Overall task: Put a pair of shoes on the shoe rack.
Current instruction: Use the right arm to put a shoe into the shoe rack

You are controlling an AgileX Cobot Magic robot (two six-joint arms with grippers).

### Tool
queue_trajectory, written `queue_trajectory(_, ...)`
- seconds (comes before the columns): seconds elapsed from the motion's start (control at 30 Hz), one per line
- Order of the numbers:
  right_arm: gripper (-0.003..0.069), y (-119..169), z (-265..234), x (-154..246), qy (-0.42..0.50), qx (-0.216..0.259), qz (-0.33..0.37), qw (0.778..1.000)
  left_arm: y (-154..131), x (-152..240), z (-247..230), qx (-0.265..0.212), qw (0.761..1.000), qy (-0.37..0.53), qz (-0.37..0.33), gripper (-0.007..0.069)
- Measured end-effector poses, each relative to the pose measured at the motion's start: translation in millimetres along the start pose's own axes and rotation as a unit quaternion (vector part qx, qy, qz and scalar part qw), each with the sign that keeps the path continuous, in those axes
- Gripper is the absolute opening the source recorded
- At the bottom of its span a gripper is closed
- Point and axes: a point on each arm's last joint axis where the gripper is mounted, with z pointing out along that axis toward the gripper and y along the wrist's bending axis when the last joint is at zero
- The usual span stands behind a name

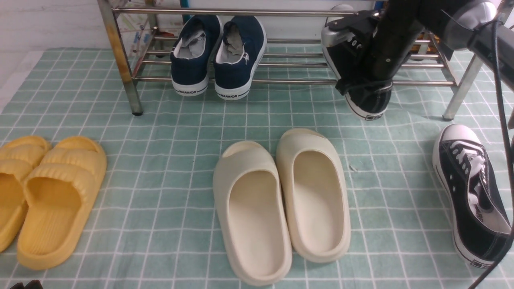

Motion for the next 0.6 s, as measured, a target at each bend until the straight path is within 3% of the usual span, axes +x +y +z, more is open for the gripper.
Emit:
queue_trajectory(0.3,0.0039,-6.5,4.1,-5.8,-0.039,0.006,0.010,0.999,0.0,0.0,0.0,0.000,1.000,0.000,0.000,0.0164)
queue_trajectory(0.5,0.0141,-8.5,2.0,-13.1,-0.078,0.013,0.021,0.997,0.0,0.0,0.0,0.000,1.000,0.000,0.000,0.0169)
queue_trajectory(0.6,0.0260,-10.9,-5.4,-16.6,-0.099,0.023,0.033,0.994,0.0,0.0,0.0,0.000,1.000,0.000,0.000,0.0173)
